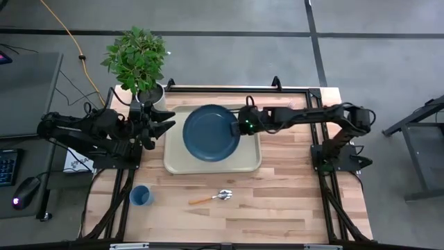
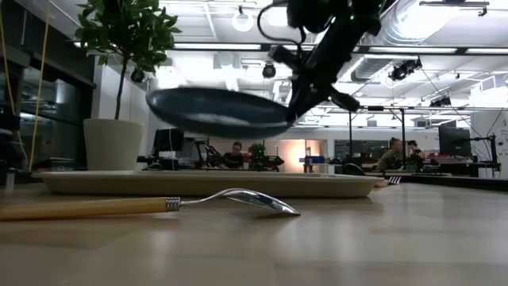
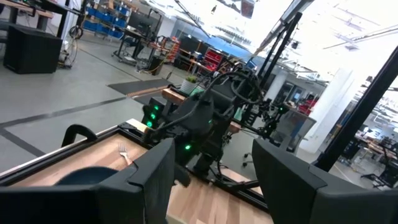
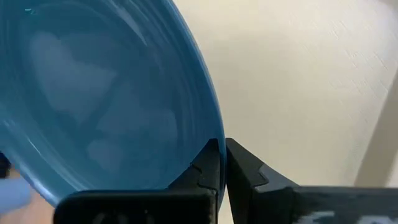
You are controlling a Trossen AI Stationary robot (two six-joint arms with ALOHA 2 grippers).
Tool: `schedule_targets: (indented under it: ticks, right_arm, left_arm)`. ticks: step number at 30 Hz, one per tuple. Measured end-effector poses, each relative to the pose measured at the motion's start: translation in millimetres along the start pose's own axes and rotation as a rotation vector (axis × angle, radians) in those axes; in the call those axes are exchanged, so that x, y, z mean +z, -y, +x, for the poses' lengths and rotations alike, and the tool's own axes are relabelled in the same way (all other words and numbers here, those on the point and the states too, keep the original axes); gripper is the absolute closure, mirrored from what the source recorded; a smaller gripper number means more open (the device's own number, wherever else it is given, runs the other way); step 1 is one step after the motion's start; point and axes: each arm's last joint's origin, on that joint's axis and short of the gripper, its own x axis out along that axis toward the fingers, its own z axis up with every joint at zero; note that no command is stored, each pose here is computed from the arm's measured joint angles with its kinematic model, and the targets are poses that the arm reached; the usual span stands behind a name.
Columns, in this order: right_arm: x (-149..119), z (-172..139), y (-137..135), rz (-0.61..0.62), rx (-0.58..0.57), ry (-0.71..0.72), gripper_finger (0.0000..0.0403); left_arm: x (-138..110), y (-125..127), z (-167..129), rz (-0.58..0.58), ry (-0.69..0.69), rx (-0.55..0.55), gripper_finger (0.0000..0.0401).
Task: Pick and place plate/cup/fork/spoon on tray
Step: Put the plate on the serving tray
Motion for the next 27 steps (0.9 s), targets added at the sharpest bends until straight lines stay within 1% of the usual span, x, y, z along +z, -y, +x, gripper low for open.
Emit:
schedule_targets:
  ticks: [3,9,12,16,21,27]
  right_arm:
    - [4,17,8,0.031,-0.047,-0.037,0.0403]
    - [4,53,17,0.089,-0.067,-0.116,0.0403]
    - [6,64,24,0.117,-0.082,-0.146,0.0403]
    - [11,69,29,0.156,-0.093,-0.154,0.0403]
    - [13,69,28,0.159,-0.077,-0.151,0.0402]
    - [12,69,28,0.157,-0.079,-0.149,0.0382]
  left_arm:
    - [0,0,0,0.001,-0.001,0.004,0.0205]
    - [0,0,0,0.002,0.002,0.013,0.0205]
    - [0,0,0,0.002,0.002,0.013,0.0205]
    - [0,-1,0,0.002,0.003,0.016,0.0205]
    - [0,-1,0,0.002,0.002,0.016,0.0205]
    - [0,-1,0,0.003,0.000,0.017,0.0205]
